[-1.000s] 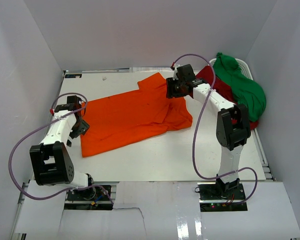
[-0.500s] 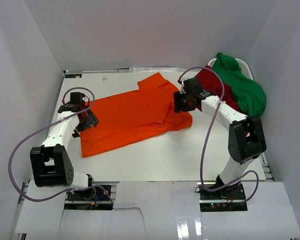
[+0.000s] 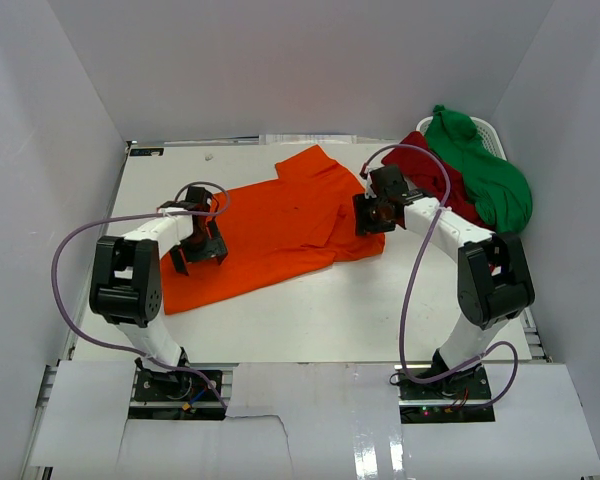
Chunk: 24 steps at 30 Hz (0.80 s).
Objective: Fold and stack the t-shirts
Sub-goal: Fold the flattened tshirt in 1/3 of the way
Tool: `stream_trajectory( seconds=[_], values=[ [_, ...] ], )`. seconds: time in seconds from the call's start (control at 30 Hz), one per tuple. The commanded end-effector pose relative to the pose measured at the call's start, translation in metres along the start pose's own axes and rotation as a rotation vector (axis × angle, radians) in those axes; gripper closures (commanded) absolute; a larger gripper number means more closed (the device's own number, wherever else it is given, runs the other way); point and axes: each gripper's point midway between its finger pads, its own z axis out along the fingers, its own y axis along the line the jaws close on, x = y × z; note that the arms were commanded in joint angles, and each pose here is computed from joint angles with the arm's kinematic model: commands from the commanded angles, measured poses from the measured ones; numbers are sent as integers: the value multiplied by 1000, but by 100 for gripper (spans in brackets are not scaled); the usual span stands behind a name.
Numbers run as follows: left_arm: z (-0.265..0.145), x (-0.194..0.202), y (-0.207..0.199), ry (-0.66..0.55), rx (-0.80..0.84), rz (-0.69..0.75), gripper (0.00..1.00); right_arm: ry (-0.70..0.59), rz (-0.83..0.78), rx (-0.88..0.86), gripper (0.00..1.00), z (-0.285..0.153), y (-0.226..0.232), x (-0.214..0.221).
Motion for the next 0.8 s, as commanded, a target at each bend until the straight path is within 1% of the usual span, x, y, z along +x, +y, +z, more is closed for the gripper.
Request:
stream_trajectory(
  seconds=[0.0,0.13,0.17,0.27,0.37,0.4,0.47,0.5,0.53,0.57,0.6,0.73,0.77],
  values=[
    [-6,-23,-3,-62,3,-13,2,4,0,-29,48,7,0,2],
    [3,-24,3,-42,-63,10,2,48,14,-29,58,12,-2,17],
    [3,-28,4,-46,-72,10,2,57,18,-27,58,14,-3,20],
    [12,-25,5,-21,-96,19,2,83,25,-39,55,16,-3,30],
    [18,-25,5,-8,-113,31,2,88,27,-43,49,16,-4,35],
    [19,-28,5,-14,-121,34,2,88,27,-43,48,16,-4,35],
    [22,-29,6,-10,-135,39,2,97,29,-42,50,18,-5,38],
    [22,-33,5,-18,-138,42,2,100,30,-42,55,19,-5,39],
    [22,-35,7,-18,-153,44,2,103,34,-40,70,20,-6,39],
    [27,-35,7,-8,-165,50,2,114,37,-34,77,22,-7,43],
    [29,-36,7,-5,-171,52,2,120,42,-31,82,23,-8,45],
    [35,-43,2,6,-183,62,2,130,52,-12,84,27,-13,54],
    [36,-44,2,6,-185,64,2,128,56,-2,89,28,-15,56]
  ],
)
